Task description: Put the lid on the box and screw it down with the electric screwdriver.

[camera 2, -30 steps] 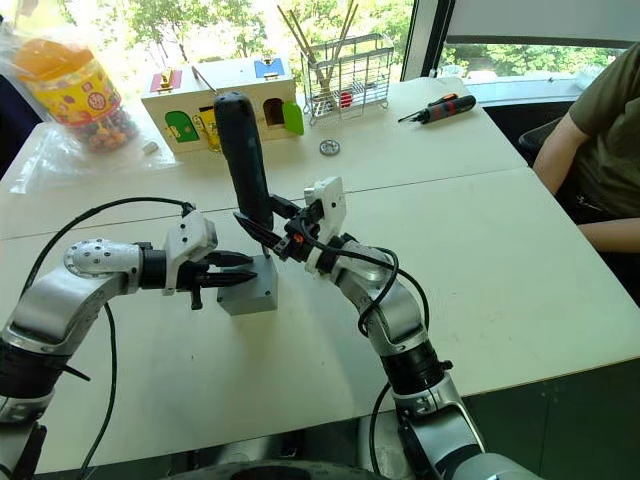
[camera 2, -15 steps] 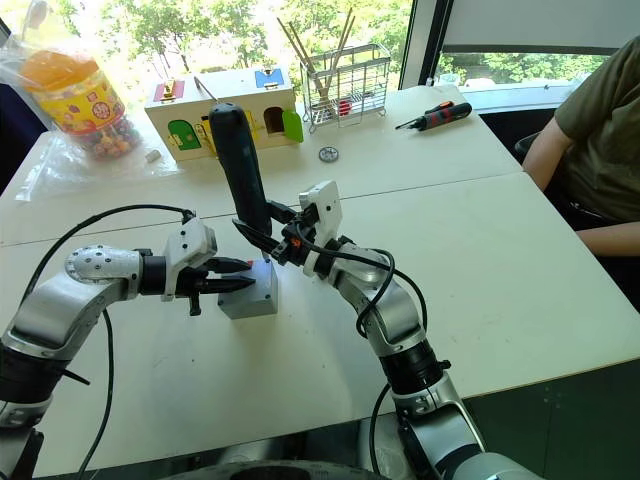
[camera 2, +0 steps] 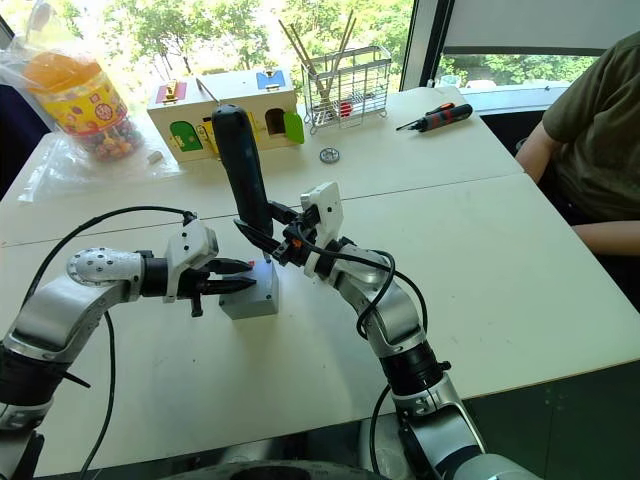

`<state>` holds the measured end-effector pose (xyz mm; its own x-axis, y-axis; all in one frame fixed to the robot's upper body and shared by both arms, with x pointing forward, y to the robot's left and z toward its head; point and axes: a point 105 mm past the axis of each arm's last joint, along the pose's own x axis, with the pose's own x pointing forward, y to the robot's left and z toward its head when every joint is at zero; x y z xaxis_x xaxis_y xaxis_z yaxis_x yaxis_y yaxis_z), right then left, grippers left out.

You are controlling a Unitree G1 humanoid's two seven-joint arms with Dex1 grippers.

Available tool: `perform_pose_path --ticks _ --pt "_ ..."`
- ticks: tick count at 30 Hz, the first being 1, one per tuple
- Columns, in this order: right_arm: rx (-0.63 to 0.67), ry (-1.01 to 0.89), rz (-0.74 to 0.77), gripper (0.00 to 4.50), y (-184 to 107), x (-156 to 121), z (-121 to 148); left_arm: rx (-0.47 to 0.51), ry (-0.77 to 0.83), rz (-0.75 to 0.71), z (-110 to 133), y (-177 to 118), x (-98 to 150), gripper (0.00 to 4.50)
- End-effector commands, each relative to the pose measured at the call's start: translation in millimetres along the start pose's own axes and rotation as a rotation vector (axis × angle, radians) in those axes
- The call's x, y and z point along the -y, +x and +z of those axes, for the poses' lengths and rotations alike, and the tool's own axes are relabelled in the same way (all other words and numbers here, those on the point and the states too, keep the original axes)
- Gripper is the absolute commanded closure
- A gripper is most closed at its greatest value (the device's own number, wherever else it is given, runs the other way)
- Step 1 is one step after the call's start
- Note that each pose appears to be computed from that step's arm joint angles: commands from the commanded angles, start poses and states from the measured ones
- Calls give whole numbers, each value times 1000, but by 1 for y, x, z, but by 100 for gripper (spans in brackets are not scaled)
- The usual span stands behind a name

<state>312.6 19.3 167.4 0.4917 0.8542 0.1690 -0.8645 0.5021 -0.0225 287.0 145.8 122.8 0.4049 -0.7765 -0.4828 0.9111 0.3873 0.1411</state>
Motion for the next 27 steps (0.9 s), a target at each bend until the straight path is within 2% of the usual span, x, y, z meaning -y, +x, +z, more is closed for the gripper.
perform_pose_path --ticks 1,7,9,12,15,17,19,22,24,27 --pt "-129 55 -18 275 -6 -1 -36 -51 -33 -23 -15 7 5 317" --pt "-112 45 -30 275 -6 1 -27 -45 -35 -27 -15 11 3 317" --pt "-69 35 -38 275 -3 4 -5 -45 -40 -28 -16 12 3 317" --pt "30 3 -67 275 -4 16 53 -49 -55 -32 -22 13 4 317" --pt "62 -41 -99 275 -9 27 95 -45 -74 -26 -23 12 3 317" --pt "104 -53 -127 275 -14 35 125 -8 -104 -12 -17 10 0 317" --pt "134 -43 -197 275 -18 47 147 63 -131 6 -3 9 -4 317" --pt "125 20 -217 275 -22 54 161 132 -148 36 16 6 -9 317" --pt "44 -27 -330 275 -28 69 160 188 -120 97 37 1 -20 317" --pt "-25 -31 -343 275 -40 76 155 276 -52 194 65 -2 -36 317"
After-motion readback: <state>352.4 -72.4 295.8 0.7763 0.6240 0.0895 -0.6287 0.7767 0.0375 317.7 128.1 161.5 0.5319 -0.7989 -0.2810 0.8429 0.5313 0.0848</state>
